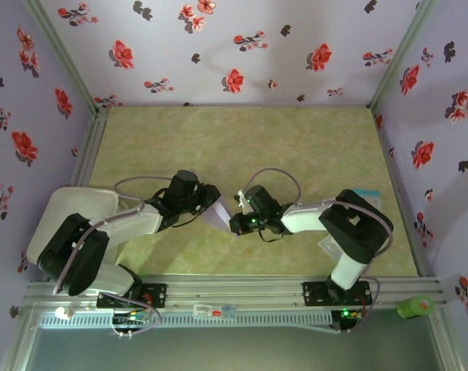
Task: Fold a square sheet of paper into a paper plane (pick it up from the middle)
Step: Fourth fold the wing at the center of the table.
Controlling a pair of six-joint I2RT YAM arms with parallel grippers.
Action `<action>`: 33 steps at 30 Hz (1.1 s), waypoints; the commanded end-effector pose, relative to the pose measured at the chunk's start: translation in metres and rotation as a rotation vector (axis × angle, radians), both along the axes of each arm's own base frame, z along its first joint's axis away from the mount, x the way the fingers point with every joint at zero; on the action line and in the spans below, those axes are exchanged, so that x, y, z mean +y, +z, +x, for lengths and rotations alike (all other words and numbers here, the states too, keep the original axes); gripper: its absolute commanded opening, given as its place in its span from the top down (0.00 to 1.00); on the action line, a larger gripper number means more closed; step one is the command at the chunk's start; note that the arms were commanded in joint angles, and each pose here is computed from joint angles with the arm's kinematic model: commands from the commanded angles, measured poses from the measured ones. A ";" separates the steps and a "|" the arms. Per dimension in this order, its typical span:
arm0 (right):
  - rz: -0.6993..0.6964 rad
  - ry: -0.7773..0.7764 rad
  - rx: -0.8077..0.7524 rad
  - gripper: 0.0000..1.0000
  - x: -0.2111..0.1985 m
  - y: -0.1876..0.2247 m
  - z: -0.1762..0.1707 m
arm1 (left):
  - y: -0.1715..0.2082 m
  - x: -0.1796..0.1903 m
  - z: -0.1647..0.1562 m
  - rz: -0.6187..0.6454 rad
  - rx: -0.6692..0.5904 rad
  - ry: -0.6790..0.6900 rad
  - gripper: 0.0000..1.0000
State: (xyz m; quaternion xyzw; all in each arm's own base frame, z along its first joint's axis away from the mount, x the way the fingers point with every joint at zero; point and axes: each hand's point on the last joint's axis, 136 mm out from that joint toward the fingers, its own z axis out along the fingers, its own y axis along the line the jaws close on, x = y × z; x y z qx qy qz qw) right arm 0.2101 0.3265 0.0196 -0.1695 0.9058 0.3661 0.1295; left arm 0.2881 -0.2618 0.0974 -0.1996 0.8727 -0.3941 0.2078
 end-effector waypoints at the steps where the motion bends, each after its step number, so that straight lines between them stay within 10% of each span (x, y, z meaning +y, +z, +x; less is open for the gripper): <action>1: 0.021 -0.019 0.087 0.95 0.004 -0.003 -0.001 | 0.008 0.001 0.001 -0.003 -0.035 -0.019 0.76; 33: 0.109 -0.165 0.205 0.95 0.000 -0.007 0.009 | -0.014 -0.016 0.004 -0.127 -0.051 -0.077 0.95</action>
